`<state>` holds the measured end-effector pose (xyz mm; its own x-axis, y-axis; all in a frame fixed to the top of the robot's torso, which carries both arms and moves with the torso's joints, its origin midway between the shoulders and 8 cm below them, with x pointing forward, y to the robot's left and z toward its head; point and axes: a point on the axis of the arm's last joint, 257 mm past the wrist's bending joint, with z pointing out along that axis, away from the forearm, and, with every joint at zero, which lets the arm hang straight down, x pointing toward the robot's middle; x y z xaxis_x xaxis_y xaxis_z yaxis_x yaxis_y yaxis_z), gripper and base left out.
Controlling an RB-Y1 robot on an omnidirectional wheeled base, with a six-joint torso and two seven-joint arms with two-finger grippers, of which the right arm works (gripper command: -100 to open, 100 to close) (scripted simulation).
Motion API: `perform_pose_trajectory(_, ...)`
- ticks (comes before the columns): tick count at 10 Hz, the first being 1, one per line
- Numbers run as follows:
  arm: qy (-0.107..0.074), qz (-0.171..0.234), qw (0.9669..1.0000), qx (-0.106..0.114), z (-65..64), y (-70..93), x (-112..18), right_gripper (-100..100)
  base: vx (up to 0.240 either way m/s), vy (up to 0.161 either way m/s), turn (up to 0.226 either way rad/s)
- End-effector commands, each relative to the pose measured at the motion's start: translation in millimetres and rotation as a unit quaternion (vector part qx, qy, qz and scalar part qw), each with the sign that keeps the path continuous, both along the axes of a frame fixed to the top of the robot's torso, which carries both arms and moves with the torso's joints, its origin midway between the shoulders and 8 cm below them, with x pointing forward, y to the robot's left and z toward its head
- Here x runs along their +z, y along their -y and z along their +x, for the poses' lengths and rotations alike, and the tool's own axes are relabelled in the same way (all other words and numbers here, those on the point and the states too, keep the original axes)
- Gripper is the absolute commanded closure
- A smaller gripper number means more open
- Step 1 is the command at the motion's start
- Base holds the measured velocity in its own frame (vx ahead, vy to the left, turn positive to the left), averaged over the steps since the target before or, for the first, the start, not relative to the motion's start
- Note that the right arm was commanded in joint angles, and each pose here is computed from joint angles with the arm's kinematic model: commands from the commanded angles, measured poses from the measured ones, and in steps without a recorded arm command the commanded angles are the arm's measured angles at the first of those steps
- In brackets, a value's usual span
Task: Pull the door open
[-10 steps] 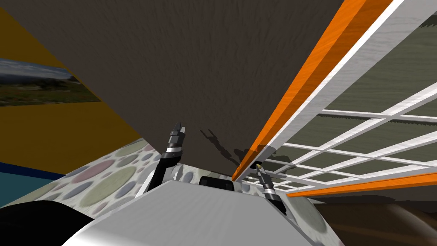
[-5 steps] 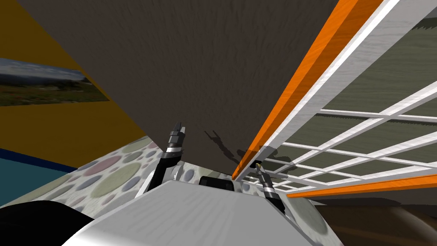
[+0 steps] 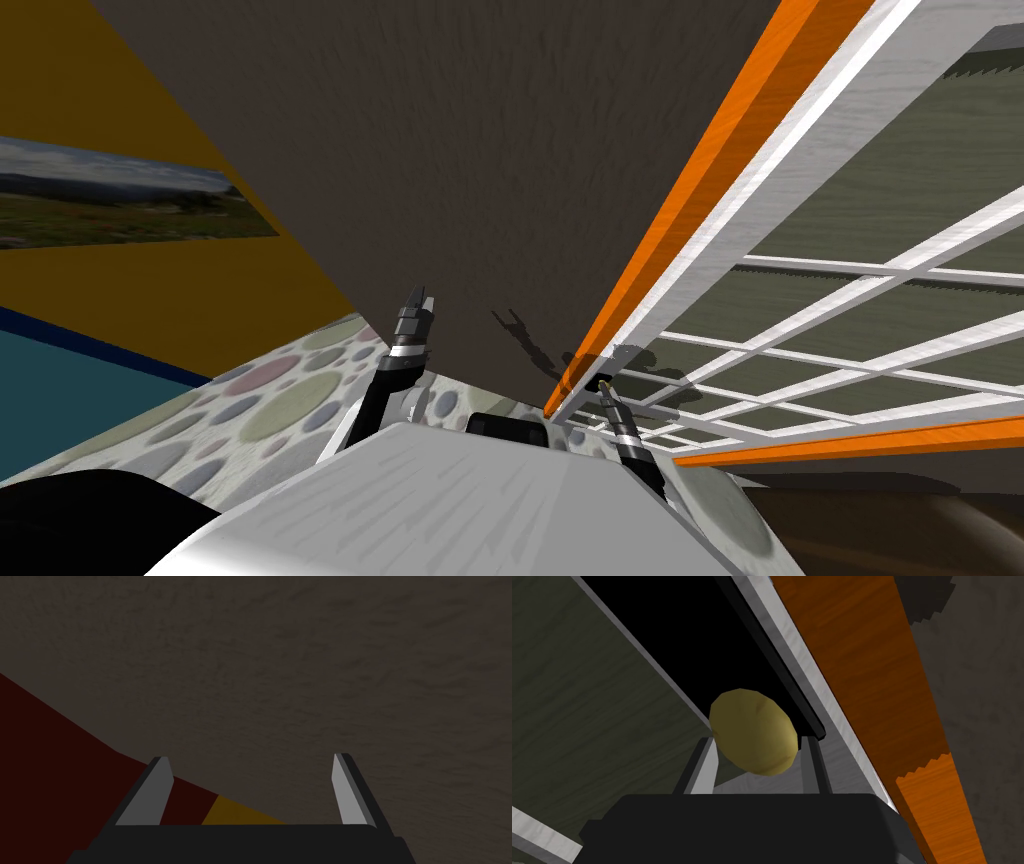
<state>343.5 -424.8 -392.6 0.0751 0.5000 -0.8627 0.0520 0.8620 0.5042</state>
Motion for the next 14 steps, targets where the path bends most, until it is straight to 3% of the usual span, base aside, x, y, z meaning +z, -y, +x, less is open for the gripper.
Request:
perform_pose_trajectory(1,0.001,0.02,0.9998,0.0,0.2,-1.8,-1.3,100,-0.03,-0.019,0.023)
perform_pose_trajectory(7,0.012,0.102,0.9947,-0.004,6.2,-1.1,0.3,100,-0.036,-0.017,0.044)
perform_pose_trajectory(10,0.019,0.148,0.9888,-0.007,9.5,-0.8,1.1,100,-0.035,-0.021,0.048)
perform_pose_trajectory(11,0.022,0.169,0.9854,-0.008,11.1,-0.7,1.4,100,-0.033,-0.013,0.048)
perform_pose_trajectory(12,0.022,0.171,0.9851,-0.008,11.1,-0.7,1.4,100,-0.026,-0.01,0.022)
perform_pose_trajectory(14,0.028,0.209,0.9775,-0.01,14.2,-0.4,2.1,100,-0.038,-0.016,0.06)
